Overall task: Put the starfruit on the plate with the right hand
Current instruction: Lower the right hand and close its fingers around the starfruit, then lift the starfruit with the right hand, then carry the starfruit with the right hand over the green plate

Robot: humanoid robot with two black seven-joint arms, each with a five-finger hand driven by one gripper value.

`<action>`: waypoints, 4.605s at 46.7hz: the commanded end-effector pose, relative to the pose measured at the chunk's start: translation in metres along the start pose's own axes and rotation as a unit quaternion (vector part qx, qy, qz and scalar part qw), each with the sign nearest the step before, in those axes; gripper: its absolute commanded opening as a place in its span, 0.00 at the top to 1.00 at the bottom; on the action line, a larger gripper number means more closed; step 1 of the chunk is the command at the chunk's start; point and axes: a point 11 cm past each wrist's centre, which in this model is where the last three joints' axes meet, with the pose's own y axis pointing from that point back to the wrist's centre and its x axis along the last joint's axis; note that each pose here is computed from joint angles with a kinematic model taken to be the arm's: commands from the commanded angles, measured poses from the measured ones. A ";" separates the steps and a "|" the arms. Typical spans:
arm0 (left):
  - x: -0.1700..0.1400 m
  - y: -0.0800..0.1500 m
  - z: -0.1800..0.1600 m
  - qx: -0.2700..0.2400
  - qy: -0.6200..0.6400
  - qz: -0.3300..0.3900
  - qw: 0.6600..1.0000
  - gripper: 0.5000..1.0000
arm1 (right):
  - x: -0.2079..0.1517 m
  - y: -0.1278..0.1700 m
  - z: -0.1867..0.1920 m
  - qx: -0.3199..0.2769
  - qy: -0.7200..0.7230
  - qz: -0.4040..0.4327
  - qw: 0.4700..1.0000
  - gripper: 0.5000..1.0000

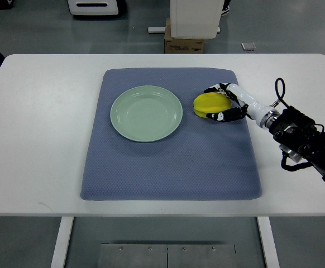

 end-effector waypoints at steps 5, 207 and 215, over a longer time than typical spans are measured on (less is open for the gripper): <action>0.000 0.000 0.000 0.000 0.000 0.000 1.000 0.00 | 0.002 -0.002 -0.005 0.005 0.000 0.001 1.000 1.00; 0.000 0.000 0.000 0.000 0.000 0.000 1.000 0.00 | -0.043 -0.039 -0.073 0.056 0.016 -0.138 0.989 1.00; 0.000 0.000 0.000 0.000 0.000 0.000 1.000 0.00 | -0.042 -0.039 -0.071 0.053 0.033 -0.132 0.989 1.00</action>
